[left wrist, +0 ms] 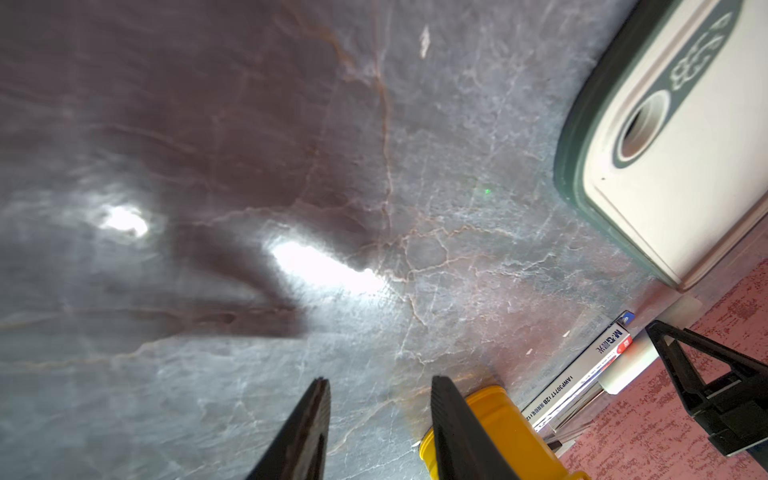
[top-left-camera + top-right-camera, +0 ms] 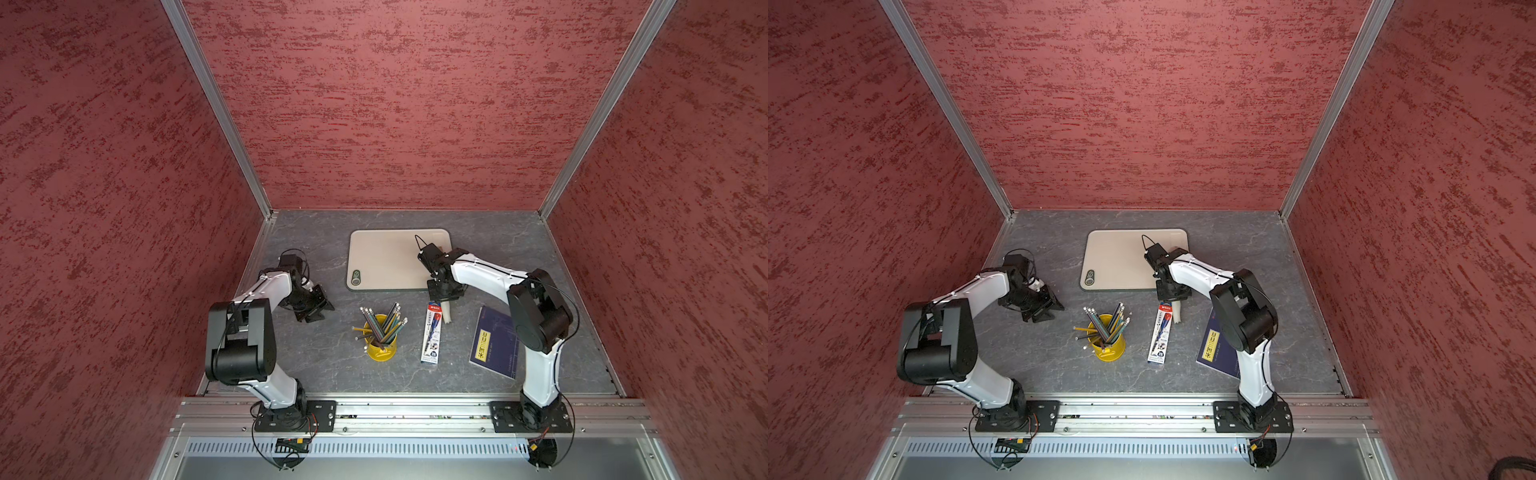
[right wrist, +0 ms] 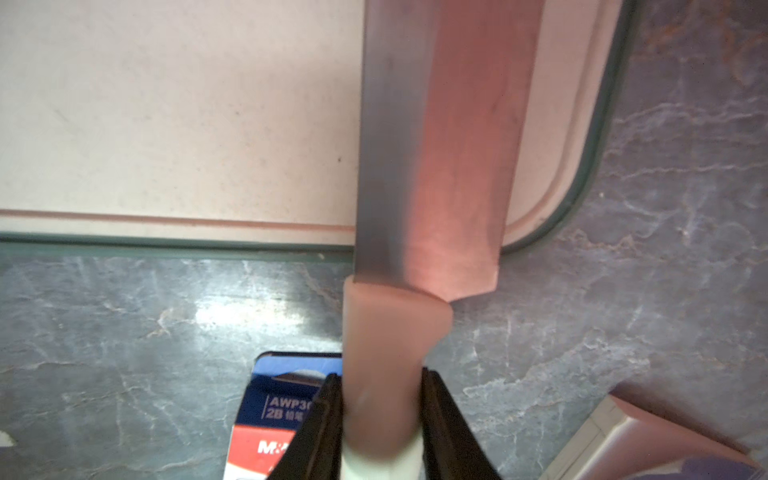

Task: Align the knife with the edge of the cutting board
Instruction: Place the knife at the edge of the cutting board.

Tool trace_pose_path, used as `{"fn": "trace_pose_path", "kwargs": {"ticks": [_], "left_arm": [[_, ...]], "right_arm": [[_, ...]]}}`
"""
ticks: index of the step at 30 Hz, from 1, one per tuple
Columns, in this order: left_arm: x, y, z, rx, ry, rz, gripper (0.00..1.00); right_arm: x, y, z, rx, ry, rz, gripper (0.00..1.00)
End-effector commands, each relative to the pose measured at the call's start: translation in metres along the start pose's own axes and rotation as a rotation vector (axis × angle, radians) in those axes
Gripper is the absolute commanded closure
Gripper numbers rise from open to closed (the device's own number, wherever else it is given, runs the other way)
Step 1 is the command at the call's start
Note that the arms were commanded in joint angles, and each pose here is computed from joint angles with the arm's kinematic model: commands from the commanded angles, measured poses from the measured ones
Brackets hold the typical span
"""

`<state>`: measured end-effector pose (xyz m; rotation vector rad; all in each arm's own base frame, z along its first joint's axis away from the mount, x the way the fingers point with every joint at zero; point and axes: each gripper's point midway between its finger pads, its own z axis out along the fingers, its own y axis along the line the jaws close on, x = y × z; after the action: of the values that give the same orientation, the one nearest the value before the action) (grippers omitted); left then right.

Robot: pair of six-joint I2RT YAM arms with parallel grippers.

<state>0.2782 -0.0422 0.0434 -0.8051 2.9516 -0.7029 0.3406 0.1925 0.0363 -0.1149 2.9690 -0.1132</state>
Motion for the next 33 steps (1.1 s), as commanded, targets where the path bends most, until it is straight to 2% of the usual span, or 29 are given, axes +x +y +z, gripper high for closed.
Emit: {"fn": "trace_pose_path", "kwargs": {"ticks": [1, 12, 33], "left_arm": [[-0.003, 0.001, -0.008, -0.004, -0.019, 0.018, 0.56], [-0.003, 0.002, -0.010, -0.010, -0.034, 0.016, 0.56], [-0.003, 0.005, -0.004, -0.015, -0.016, 0.011, 0.56]], "right_arm": [[-0.004, -0.005, -0.001, -0.005, 0.023, 0.052, 1.00], [-0.005, -0.031, 0.004, 0.025, 0.032, 0.063, 1.00], [-0.026, -0.019, 0.001, -0.009, 0.019, 0.021, 1.00]]}}
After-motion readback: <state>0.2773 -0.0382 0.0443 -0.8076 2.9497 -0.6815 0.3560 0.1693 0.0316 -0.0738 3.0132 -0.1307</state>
